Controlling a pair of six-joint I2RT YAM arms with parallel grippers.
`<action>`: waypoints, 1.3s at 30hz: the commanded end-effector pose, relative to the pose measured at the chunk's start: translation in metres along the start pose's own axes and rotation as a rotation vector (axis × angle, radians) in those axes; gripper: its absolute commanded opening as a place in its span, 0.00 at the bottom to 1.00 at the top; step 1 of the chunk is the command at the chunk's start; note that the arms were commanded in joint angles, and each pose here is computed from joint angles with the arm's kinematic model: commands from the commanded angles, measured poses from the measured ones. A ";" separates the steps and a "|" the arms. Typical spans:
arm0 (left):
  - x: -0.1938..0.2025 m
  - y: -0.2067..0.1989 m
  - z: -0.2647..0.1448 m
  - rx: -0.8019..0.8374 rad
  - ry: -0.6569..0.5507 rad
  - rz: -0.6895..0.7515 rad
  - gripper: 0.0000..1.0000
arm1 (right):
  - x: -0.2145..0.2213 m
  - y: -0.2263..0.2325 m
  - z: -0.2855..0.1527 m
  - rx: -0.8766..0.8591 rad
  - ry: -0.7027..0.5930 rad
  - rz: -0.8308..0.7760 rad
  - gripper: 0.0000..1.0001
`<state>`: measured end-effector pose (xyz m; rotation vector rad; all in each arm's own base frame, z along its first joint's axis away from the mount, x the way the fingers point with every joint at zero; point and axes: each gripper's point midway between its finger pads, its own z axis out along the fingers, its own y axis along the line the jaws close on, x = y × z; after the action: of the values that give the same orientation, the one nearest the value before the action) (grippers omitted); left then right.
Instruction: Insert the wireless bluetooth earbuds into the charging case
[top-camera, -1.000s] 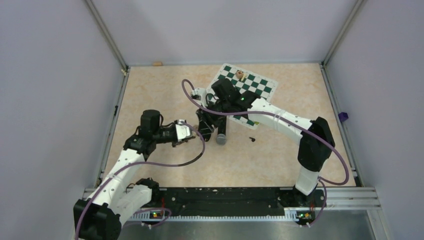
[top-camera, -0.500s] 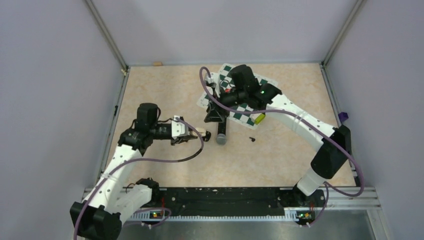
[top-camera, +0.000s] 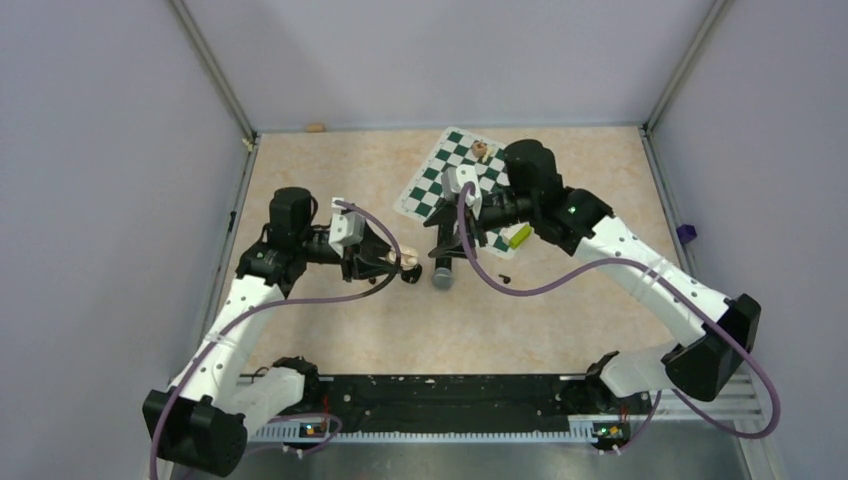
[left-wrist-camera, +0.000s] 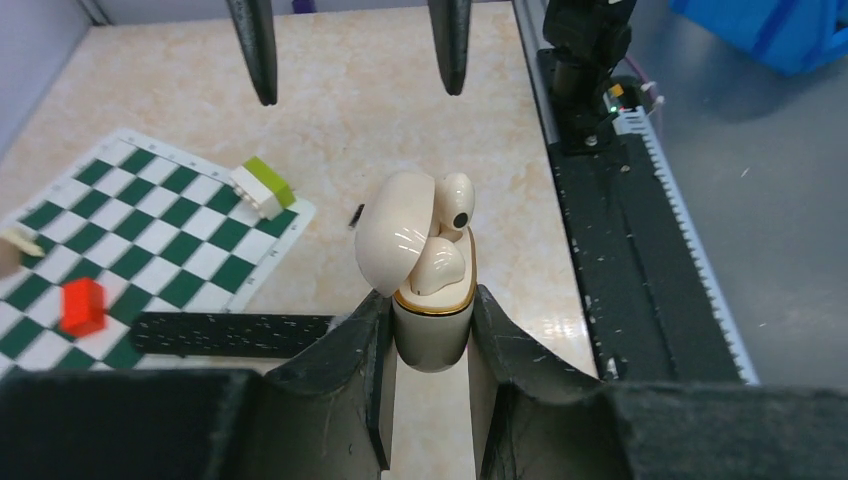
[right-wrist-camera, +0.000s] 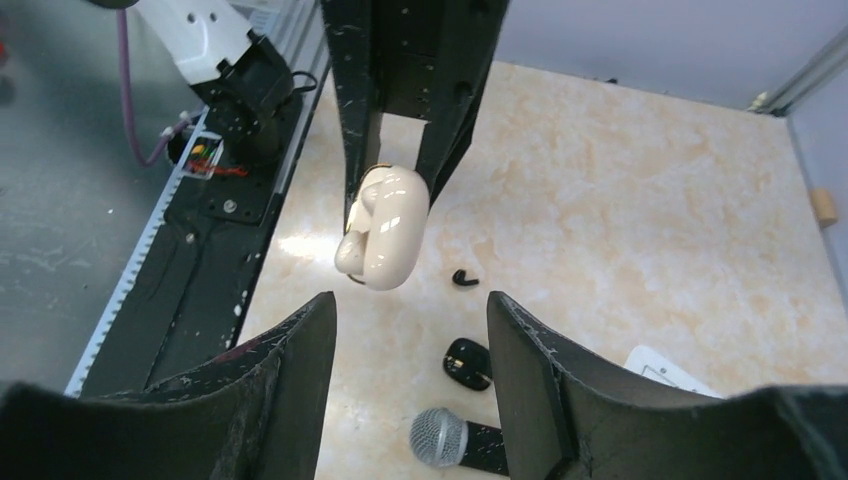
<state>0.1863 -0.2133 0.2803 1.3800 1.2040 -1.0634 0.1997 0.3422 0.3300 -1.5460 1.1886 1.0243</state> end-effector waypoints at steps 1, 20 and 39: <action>-0.009 -0.008 0.001 0.052 -0.093 -0.085 0.00 | 0.001 0.010 0.004 -0.052 -0.072 -0.041 0.56; 0.003 -0.013 0.001 0.055 -0.102 -0.108 0.00 | 0.013 -0.008 0.043 -0.060 -0.175 0.227 0.69; 0.003 -0.013 -0.001 0.043 -0.102 -0.096 0.00 | -0.012 0.011 0.032 -0.138 -0.220 0.238 0.83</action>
<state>0.1661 -0.2134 0.2725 1.3010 1.2071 -1.2868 0.1986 0.3773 0.3004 -1.3944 1.2598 1.3657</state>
